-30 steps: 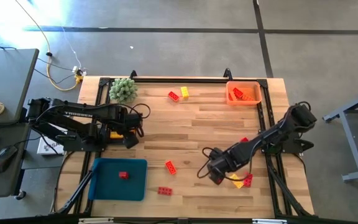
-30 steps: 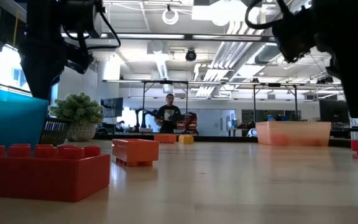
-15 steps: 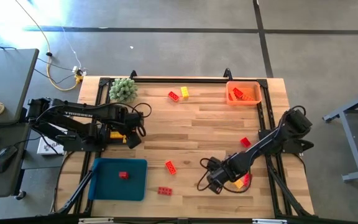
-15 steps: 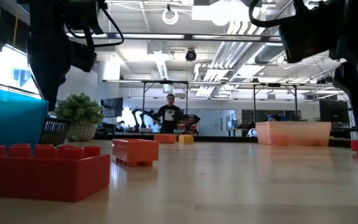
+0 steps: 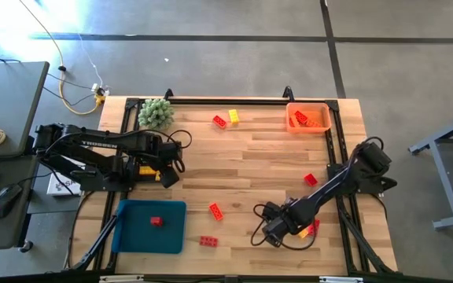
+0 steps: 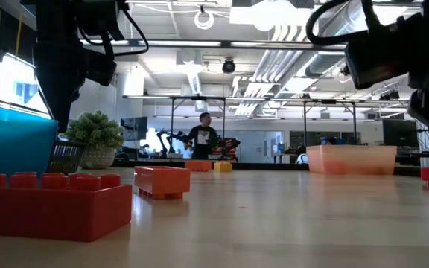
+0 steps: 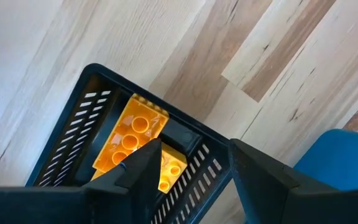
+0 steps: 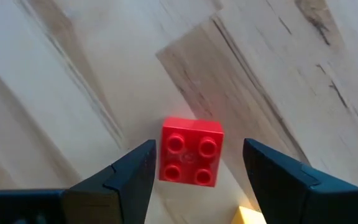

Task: Sort & place blocks by color
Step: Put the red game piece into the blue bin

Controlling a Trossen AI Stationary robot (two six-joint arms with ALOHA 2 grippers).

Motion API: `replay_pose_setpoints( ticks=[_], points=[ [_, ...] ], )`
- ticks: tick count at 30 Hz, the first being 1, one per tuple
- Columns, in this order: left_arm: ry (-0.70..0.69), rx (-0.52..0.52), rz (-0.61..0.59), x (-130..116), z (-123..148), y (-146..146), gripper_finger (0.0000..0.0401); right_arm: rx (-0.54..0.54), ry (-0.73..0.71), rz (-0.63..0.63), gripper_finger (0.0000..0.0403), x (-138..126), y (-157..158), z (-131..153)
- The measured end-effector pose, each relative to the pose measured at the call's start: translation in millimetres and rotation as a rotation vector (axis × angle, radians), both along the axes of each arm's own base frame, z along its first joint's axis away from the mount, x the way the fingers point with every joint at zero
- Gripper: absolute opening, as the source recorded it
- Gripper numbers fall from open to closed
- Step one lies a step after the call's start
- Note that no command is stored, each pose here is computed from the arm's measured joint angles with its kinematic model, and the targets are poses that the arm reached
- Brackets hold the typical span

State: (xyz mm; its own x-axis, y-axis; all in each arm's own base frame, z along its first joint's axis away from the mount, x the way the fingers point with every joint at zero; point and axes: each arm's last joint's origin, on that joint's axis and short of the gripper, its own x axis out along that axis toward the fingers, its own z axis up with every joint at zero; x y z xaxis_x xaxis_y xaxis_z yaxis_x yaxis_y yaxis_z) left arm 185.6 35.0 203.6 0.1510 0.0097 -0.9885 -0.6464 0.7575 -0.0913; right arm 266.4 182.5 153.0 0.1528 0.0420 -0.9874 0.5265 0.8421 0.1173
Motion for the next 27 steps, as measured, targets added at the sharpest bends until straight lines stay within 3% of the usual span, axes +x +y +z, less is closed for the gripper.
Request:
replay_pose_setpoints(
  ticks=[9,17,27],
  points=[
    [-0.001,0.000,-0.001,0,0,0,0.0177,-0.003,0.057,0.003,0.0217,2,3,-15],
    [-0.001,0.001,-0.003,0,0,0,0.0177,-0.007,0.066,0.004,0.0116,0,3,-15],
    [-0.002,0.000,-0.003,0,0,0,0.0177,-0.014,-0.017,0.008,0.0115,9,-17,6]
  ],
)
